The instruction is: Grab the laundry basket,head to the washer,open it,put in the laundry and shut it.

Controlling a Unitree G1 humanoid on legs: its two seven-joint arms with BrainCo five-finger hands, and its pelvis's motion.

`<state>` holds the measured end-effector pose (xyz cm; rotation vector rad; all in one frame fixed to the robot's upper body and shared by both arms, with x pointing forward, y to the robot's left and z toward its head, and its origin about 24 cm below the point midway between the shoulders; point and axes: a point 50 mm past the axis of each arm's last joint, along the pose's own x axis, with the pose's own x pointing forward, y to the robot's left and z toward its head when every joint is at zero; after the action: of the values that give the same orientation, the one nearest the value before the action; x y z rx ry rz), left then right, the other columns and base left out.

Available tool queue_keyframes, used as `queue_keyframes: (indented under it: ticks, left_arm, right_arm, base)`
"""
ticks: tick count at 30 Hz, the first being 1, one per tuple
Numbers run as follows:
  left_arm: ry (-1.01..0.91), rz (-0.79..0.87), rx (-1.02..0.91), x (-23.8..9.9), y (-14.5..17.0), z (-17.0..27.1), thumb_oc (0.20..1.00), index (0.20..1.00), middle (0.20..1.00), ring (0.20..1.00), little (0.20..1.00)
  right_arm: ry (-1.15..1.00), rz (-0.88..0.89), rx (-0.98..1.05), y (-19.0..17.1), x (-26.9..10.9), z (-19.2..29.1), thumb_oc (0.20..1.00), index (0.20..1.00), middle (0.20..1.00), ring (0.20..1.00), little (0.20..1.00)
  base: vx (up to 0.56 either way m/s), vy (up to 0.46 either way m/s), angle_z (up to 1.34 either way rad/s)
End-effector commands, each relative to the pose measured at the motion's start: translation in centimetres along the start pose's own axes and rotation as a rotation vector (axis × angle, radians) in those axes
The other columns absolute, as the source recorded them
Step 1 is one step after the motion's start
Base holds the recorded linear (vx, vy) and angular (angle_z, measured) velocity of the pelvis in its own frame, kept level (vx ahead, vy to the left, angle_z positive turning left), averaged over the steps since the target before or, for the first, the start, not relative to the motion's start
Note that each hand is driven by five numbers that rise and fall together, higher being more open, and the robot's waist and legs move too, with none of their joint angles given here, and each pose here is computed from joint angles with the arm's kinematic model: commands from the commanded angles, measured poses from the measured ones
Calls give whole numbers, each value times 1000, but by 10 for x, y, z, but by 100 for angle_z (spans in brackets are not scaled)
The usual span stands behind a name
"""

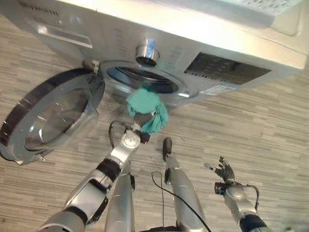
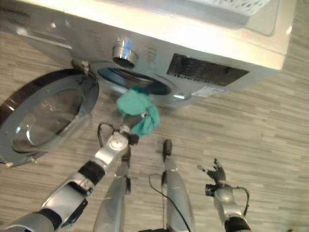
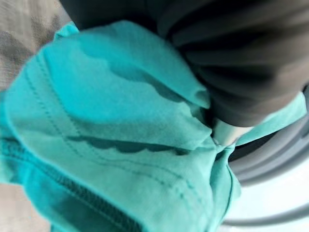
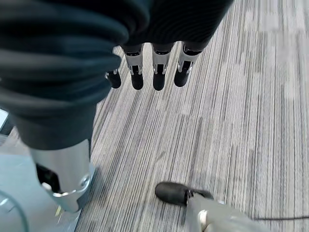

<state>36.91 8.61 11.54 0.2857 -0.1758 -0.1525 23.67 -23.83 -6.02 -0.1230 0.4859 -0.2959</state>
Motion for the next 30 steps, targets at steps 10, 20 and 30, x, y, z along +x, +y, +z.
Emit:
queue_keyframes:
  ticks: [10, 20, 30]
  left_arm:
    - [-231, 218, 74, 43, 64, 85, 200, 200, 200, 200, 200]
    - [-399, 314, 217, 57, 108, 165, 200, 200, 200, 200, 200]
    - [-902, 338, -407, 18, 119, 336, 200, 200, 200, 200, 200]
  right_arm:
    - [-326, 43, 147, -11, -17, 57, 1000, 1000, 1000, 1000, 1000]
    - [-383, 89, 153, -12, -22, 65, 1000, 1000, 1000, 1000, 1000]
    - [-488, 18, 151, -27, -22, 94, 1000, 1000, 1000, 1000, 1000]
  base:
    - [-7, -125, 8]
    - [9, -98, -6]
    - [37, -70, -5]
